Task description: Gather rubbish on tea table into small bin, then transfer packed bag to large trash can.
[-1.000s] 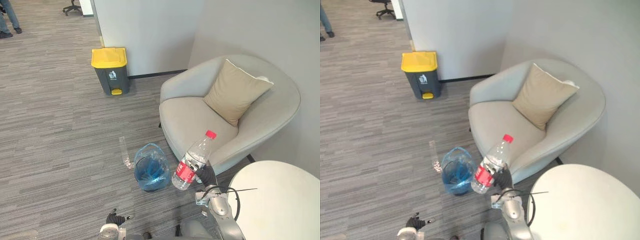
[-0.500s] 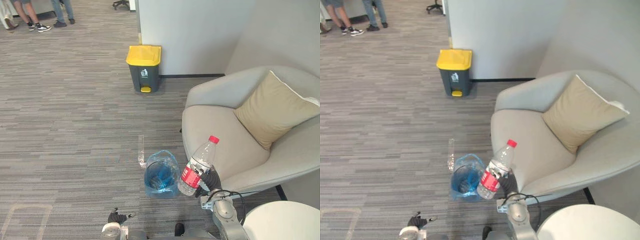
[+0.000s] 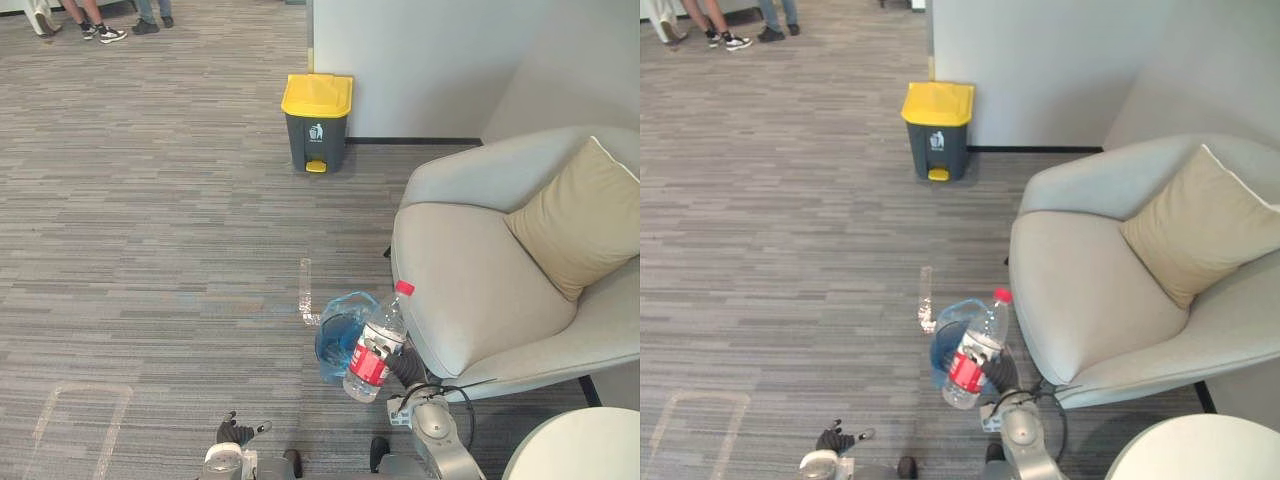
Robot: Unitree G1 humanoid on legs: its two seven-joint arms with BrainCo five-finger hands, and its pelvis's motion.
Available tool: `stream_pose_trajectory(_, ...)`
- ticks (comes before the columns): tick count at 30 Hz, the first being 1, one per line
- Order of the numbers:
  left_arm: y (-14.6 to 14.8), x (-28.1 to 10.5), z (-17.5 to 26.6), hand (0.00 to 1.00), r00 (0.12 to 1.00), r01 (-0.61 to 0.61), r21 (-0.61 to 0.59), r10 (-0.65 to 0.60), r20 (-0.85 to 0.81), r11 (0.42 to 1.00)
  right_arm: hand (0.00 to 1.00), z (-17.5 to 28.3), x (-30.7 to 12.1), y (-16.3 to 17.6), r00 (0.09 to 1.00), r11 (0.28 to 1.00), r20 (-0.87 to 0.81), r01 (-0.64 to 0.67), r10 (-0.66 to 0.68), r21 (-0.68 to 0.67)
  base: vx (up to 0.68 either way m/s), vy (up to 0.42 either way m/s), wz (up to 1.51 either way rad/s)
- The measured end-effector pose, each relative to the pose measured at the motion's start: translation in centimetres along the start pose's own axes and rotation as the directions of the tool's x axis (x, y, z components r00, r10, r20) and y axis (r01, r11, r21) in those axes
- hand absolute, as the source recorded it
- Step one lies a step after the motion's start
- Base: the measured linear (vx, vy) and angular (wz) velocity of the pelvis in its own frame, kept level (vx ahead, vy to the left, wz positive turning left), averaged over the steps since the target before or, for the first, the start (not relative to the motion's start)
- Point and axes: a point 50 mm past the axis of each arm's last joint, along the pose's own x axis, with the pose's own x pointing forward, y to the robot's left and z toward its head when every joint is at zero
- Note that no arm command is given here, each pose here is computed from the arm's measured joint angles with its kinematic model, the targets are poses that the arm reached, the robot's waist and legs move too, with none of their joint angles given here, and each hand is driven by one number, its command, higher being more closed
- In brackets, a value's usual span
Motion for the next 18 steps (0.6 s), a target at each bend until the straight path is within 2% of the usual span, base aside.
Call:
stream_pose_trajectory(5,-0.3,0.6,3.0,0.0,0.997,-0.008,-0.007,0.009,0.076,1.0,1.0,3.6,2.5,-0.1,0.991,0.998,0.129,-0.006,0.015,-0.069,-0.06,-0.008,-0.04)
stream_pose_trajectory(10,-1.0,0.7,7.4,0.0,0.983,-0.013,-0.125,0.036,0.18,0.992,1.0,8.8,4.4,-0.7,0.952,0.994,0.306,0.043,-0.01,-0.103,-0.18,-0.016,0.08)
stream_pose_trajectory(12,-1.2,0.6,9.9,0.0,0.968,-0.004,-0.179,0.048,0.244,0.984,1.0,11.6,4.7,-1.6,0.912,0.99,0.408,0.086,-0.032,-0.116,-0.18,-0.024,0.11)
stream_pose_trajectory(18,-2.0,-0.4,15.6,0.0,0.916,0.05,-0.262,0.061,0.397,0.964,1.0,17.9,5.9,-4.1,0.807,0.97,0.575,0.225,-0.134,-0.09,-0.13,-0.009,0.14)
